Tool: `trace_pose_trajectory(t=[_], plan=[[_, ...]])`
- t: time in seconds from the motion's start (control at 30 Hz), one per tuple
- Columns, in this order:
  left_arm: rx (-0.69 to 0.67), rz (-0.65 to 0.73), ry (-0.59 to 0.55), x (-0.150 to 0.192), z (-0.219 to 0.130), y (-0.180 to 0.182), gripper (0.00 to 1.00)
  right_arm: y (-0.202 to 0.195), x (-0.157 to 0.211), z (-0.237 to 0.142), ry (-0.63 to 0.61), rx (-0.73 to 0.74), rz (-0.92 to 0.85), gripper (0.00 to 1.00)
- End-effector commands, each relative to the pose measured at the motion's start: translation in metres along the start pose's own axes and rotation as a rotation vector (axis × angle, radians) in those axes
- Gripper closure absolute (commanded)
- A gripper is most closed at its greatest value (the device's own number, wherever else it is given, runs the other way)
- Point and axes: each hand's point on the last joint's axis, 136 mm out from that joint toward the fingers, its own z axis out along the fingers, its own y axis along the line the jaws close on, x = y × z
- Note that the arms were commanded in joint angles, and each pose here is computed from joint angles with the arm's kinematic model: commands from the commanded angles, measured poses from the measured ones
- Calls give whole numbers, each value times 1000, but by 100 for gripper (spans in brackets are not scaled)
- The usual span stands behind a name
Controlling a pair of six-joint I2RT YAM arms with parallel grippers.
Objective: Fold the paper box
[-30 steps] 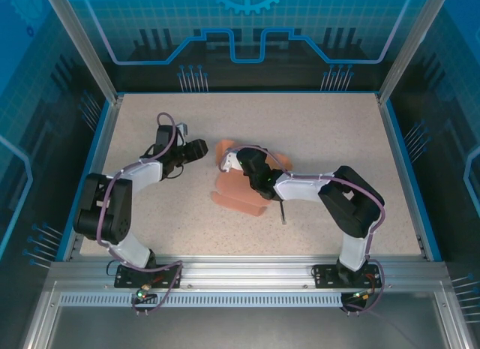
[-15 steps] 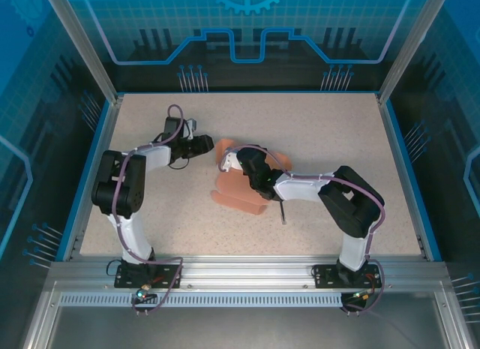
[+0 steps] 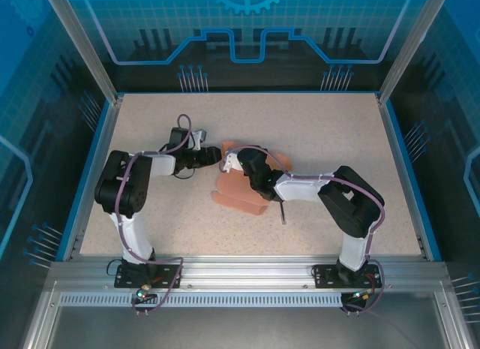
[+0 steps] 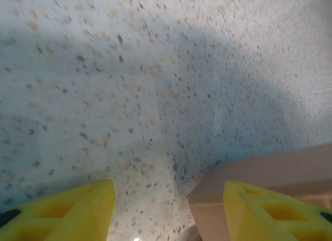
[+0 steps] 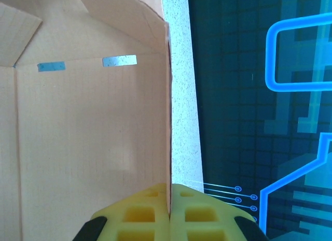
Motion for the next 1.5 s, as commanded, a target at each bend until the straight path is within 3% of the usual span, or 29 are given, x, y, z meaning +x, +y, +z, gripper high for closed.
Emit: trace_pose_trajectory(t=[0.0, 0.8, 1.47], plan=[[76, 83, -49, -9, -12, -30, 41, -3, -1, 3, -5, -2, 25, 100], [152, 257, -56, 12, 0, -59, 40, -8, 1, 5, -44, -54, 103, 100], [180, 295, -83, 20, -8, -64, 36, -21, 3, 3, -78, -86, 187, 100]])
